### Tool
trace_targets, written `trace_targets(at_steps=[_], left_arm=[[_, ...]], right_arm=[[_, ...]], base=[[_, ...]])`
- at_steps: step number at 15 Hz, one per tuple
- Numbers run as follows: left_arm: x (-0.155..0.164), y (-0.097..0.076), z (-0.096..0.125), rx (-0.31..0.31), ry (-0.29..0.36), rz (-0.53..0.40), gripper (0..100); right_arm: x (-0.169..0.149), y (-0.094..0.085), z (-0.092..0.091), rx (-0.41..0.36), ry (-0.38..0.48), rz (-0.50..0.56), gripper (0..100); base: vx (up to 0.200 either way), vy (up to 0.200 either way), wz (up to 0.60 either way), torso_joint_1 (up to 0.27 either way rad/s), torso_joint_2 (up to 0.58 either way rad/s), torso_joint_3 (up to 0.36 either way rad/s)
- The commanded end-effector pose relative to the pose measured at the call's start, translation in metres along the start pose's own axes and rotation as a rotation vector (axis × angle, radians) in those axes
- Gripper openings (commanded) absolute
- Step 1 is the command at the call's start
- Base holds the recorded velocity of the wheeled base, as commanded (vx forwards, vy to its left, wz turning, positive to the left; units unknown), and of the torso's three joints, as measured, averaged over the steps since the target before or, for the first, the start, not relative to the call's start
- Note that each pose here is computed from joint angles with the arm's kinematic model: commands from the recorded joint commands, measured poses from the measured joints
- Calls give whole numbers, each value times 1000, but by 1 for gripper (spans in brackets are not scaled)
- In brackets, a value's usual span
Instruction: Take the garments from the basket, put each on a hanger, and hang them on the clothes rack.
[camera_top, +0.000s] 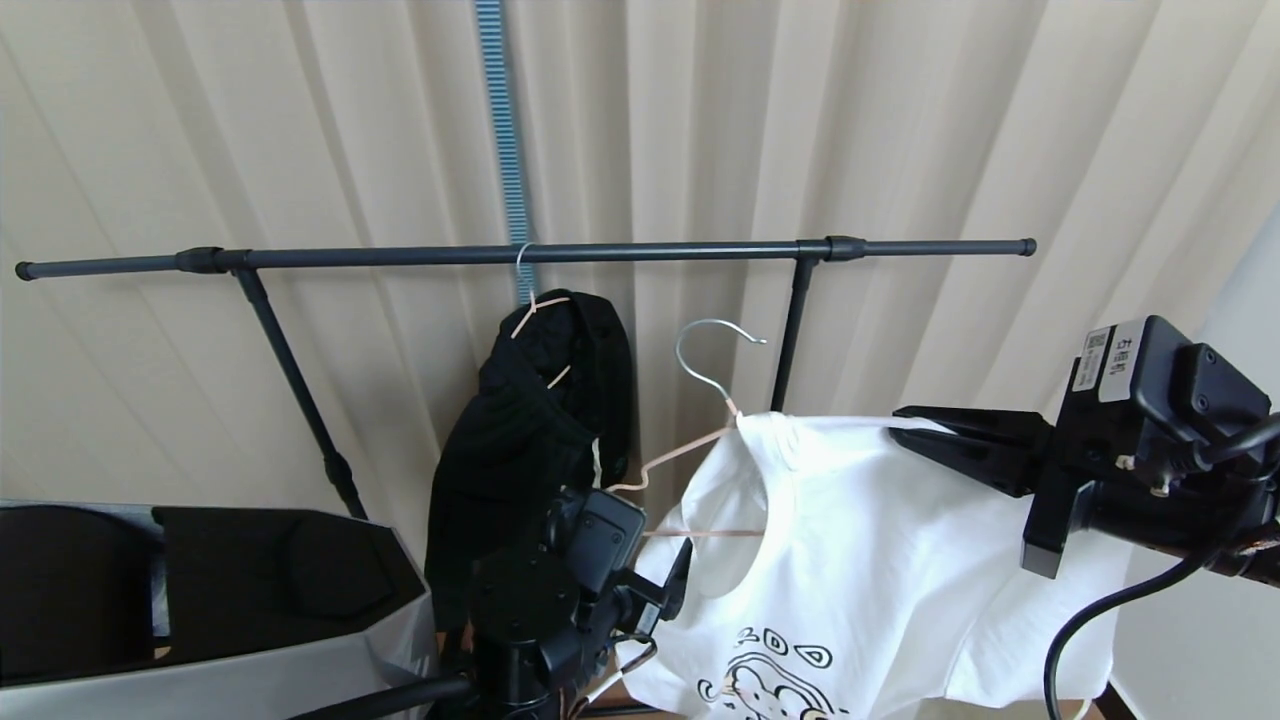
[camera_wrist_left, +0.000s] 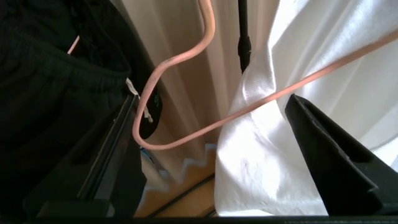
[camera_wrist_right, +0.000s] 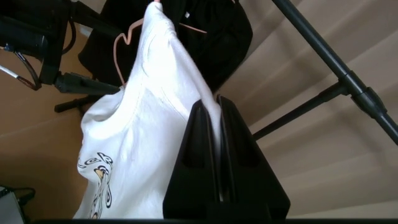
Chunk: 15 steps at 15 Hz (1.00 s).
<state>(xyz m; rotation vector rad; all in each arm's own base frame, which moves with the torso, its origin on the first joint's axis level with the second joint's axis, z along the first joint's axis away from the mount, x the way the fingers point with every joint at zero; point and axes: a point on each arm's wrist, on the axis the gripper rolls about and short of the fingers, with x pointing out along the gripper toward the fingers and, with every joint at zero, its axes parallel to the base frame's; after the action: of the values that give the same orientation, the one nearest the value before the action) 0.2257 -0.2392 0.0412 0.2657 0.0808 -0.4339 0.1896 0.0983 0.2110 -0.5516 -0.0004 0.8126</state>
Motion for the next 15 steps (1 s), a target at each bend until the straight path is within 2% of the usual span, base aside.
trace_targets(at_steps=[1, 6, 12, 15], left_arm=[[-1, 0, -1, 3, 7, -2, 100], [-18, 8, 25, -23, -62, -3, 100], [-32, 4, 27, -17, -61, -36, 100], [-55, 14, 39, -43, -83, -45, 100]], right_arm=[[1, 1, 0, -2, -3, 4, 0], [2, -2, -2, 1, 5, -3, 0], [2, -4, -1, 11, 4, -15, 0], [1, -10, 1, 49, 9, -53, 0]], base=[[0, 0, 0, 0, 0, 0], [0, 0, 0, 0, 0, 0], [0, 0, 0, 0, 0, 0], [0, 0, 0, 0, 0, 0]])
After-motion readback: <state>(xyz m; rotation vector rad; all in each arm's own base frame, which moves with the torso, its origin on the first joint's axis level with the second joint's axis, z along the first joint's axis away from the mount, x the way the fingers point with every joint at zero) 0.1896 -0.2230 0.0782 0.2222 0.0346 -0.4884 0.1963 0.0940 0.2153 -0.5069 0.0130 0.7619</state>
